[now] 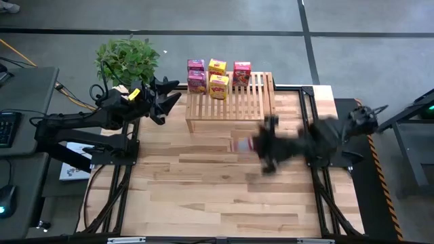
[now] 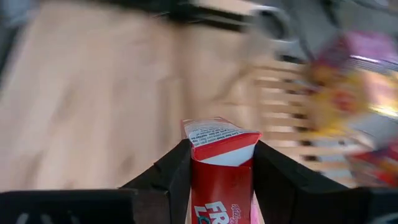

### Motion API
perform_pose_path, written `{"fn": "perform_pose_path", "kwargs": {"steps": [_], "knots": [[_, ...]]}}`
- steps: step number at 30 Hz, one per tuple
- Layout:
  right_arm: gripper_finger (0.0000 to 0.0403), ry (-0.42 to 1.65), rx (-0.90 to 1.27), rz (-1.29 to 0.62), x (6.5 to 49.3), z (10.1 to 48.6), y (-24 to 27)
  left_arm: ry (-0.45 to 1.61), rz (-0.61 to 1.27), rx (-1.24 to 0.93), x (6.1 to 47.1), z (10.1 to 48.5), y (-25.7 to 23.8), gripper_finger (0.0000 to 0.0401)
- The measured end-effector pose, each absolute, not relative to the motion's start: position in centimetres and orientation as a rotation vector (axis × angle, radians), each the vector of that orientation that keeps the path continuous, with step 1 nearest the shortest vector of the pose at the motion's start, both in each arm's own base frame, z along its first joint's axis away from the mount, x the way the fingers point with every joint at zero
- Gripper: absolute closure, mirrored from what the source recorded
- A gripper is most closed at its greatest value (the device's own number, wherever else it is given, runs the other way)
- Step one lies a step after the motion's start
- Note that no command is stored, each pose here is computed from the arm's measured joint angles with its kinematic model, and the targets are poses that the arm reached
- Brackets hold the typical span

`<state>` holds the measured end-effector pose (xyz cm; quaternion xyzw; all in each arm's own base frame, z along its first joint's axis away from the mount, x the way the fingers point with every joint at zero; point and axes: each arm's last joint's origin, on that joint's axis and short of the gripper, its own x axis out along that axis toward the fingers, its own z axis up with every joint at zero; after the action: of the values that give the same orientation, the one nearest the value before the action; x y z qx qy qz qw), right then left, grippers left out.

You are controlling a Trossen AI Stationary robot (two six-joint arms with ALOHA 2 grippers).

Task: Stack cereal on shelf
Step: Put the red cereal box aligned with the other red cereal box on the shelf

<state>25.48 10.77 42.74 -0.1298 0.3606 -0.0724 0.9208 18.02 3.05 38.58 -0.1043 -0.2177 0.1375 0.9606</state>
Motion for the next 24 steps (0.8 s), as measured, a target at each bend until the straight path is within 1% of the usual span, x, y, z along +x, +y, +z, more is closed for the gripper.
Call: {"fn": "perform_pose_path", "kwargs": {"steps": [4,8,9,12,16,20,24], "knots": [[0.0266,0.69,-0.134,-0.369,27.0,45.2,4.0,-0.445,0.198,-0.19,17.7,38.8,3.0,0.0133],[0.0266,0.72,-0.05,-0.504,27.4,46.2,-2.0,-0.437,0.103,-0.165,17.2,39.0,3.0,0.0133],[0.0266,0.732,-0.026,-0.513,27.5,46.2,-3.2,-0.432,0.09,-0.165,17.0,39.0,3.0,0.0133],[0.0265,0.802,-0.009,-0.506,28.4,45.6,-6.3,-0.429,0.073,-0.16,16.6,39.1,3.2,0.0133],[0.0265,0.915,-0.076,-0.497,30.2,44.2,-9.2,-0.444,0.078,-0.139,16.2,39.3,3.2,0.0133],[0.0265,1.046,-0.169,-0.44,31.4,42.7,-11.3,-0.444,0.078,-0.139,16.2,39.3,3.2,0.0133],[0.0265,1.093,-0.252,-0.374,32.4,41.8,-12.6,-0.444,0.078,-0.139,16.2,39.3,3.2,0.0133]]}}
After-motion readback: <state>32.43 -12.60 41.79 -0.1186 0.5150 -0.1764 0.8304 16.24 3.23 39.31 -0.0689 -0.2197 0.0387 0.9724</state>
